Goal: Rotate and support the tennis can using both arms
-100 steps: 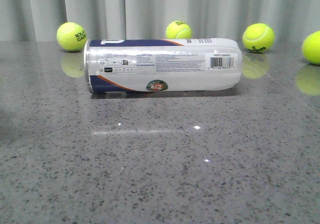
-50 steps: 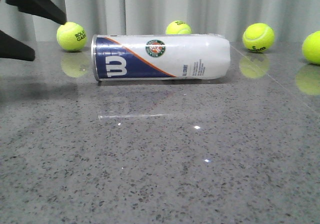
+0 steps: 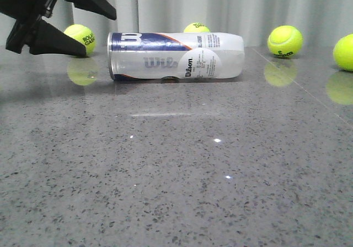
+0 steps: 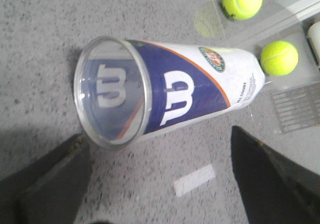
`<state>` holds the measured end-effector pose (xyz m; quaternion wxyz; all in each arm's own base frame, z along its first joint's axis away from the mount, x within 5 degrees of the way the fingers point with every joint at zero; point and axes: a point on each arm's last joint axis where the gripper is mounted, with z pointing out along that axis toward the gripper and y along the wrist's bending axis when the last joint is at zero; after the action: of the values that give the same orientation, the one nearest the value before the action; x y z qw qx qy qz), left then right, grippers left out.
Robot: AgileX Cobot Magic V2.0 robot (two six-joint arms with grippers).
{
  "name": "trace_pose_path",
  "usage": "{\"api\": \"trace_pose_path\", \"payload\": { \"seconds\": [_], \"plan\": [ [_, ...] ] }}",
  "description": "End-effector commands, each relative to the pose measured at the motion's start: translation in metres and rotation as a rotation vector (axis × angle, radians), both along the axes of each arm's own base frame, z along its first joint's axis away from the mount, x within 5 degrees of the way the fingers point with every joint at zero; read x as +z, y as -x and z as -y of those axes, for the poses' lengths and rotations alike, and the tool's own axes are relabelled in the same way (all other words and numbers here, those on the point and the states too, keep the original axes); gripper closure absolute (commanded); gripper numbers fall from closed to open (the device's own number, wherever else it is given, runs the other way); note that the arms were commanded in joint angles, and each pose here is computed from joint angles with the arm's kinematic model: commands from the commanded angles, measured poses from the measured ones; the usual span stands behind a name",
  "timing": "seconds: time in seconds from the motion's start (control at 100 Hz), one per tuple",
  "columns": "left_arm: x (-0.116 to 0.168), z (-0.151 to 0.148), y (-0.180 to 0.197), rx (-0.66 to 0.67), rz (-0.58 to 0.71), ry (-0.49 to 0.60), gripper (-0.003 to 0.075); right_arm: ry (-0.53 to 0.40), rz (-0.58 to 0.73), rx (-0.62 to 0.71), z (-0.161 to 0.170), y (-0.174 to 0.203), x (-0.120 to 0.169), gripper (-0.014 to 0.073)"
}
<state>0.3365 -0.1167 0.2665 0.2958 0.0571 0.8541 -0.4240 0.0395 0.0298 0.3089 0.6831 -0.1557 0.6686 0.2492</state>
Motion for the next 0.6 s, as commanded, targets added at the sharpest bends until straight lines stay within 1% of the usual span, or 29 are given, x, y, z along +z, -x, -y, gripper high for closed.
{"api": "trace_pose_path", "payload": {
  "seconds": [0.0, 0.07, 0.18, 0.29, 0.36, 0.39, 0.46, 0.51, 0.53, 0.56, 0.59],
  "plan": [
    [0.025, 0.007, -0.005, -0.011, 0.05, 0.102, 0.0172, -0.04, 0.073, -0.024, 0.002, 0.0, 0.013, 0.0655],
    [0.025, 0.009, -0.011, -0.022, 0.045, 0.124, 0.0172, -0.04, 0.073, -0.024, 0.002, 0.0, 0.013, 0.0655],
    [0.021, 0.014, -0.021, -0.03, 0.044, 0.124, 0.0172, -0.04, 0.073, -0.024, 0.002, 0.0, 0.013, 0.0655],
    [0.018, 0.023, -0.025, -0.063, 0.026, 0.149, 0.0172, -0.04, 0.073, -0.024, 0.002, 0.0, 0.013, 0.0655],
    [0.015, 0.028, -0.025, -0.092, 0.014, 0.155, 0.0193, -0.04, 0.073, -0.024, 0.002, 0.0, 0.013, 0.0655],
    [0.013, 0.031, -0.025, -0.108, 0.011, 0.159, 0.0218, -0.04, 0.073, -0.024, 0.002, 0.0, 0.013, 0.0655],
    [0.012, 0.035, -0.022, -0.158, 0.011, 0.172, 0.0325, -0.04, 0.073, -0.024, 0.002, 0.0, 0.013, 0.0655],
    [0.012, 0.037, -0.02, -0.189, 0.014, 0.178, 0.0444, -0.04, 0.073, -0.024, 0.002, 0.0, 0.013, 0.0655],
    [0.012, 0.037, -0.019, -0.204, 0.018, 0.18, 0.0477, -0.04, 0.073, -0.024, 0.002, 0.0, 0.013, 0.0655],
    [0.013, 0.038, -0.017, -0.22, 0.019, 0.19, 0.0559, -0.04, 0.073, -0.024, 0.002, 0.0, 0.013, 0.0655],
    [0.014, 0.039, -0.016, -0.237, 0.021, 0.201, 0.0623, -0.04, 0.073, -0.024, 0.002, 0.0, 0.013, 0.0655]
  ]
}}
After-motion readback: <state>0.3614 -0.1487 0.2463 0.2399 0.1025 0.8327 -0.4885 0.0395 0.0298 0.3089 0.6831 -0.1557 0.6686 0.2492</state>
